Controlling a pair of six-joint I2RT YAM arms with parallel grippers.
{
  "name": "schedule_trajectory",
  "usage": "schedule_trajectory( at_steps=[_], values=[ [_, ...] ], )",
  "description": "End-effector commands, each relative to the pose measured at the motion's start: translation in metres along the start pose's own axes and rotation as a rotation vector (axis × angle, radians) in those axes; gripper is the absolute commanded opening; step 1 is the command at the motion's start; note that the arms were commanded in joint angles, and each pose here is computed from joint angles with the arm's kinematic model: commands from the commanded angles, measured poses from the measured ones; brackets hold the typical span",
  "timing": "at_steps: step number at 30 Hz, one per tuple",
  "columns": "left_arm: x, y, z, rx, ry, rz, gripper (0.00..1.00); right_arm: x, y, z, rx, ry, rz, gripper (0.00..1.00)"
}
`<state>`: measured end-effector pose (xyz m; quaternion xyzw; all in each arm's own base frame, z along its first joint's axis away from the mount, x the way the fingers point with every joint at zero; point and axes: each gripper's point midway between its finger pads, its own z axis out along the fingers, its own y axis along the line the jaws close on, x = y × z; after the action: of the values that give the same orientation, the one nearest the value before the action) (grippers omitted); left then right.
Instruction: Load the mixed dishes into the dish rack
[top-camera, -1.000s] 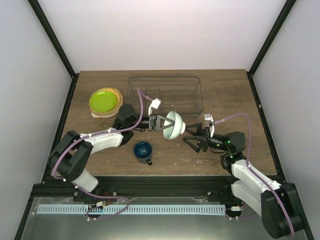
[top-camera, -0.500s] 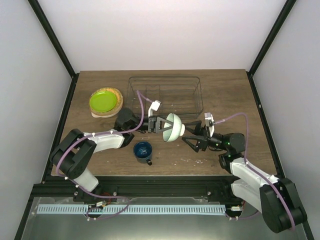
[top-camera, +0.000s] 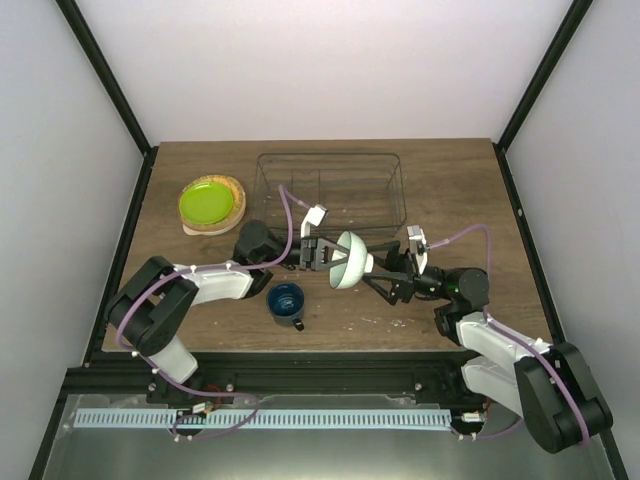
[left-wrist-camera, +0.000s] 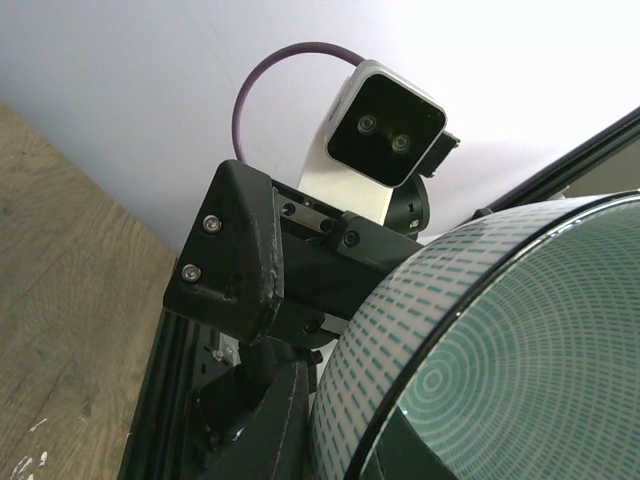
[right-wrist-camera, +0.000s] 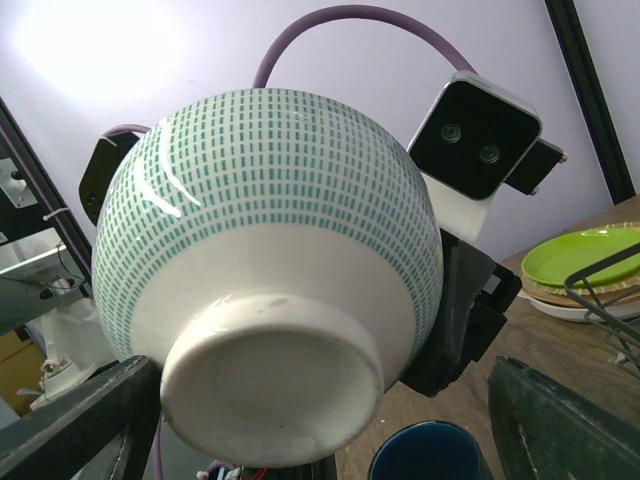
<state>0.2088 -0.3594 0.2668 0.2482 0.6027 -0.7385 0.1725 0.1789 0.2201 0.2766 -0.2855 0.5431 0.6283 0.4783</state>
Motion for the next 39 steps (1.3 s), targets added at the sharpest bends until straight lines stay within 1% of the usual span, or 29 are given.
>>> schedule_trajectory(
  at_steps=[1, 5, 14, 18, 25, 29, 35, 39],
  values=[
    [-0.002, -0.013, 0.007, 0.051, -0.005, 0.067, 0.00, -0.018, 0.015, 0.007, -0.049, -0.044, -0.068, 0.90],
    [-0.002, -0.013, 0.008, 0.061, -0.007, 0.063, 0.00, -0.018, 0.020, 0.008, -0.065, -0.046, -0.074, 0.87],
    [-0.001, -0.008, 0.009, 0.084, -0.009, 0.047, 0.00, -0.020, 0.027, 0.007, -0.088, -0.055, -0.085, 0.84],
    [-0.001, -0.007, 0.010, 0.091, -0.007, 0.043, 0.00, -0.019, 0.030, 0.007, -0.099, -0.055, -0.082, 0.81],
    [-0.003, -0.010, 0.010, 0.095, -0.008, 0.053, 0.00, -0.012, 0.027, 0.006, -0.088, -0.038, -0.065, 0.81],
    [-0.004, -0.012, 0.009, 0.096, -0.010, 0.057, 0.00, -0.007, 0.024, 0.006, -0.079, -0.029, -0.058, 0.79],
    [-0.005, -0.015, 0.008, 0.099, -0.012, 0.063, 0.00, -0.004, 0.022, 0.006, -0.075, -0.021, -0.052, 0.73],
    [-0.007, -0.017, 0.007, 0.100, -0.015, 0.070, 0.00, -0.002, 0.021, 0.006, -0.072, -0.015, -0.044, 0.72]
  ],
)
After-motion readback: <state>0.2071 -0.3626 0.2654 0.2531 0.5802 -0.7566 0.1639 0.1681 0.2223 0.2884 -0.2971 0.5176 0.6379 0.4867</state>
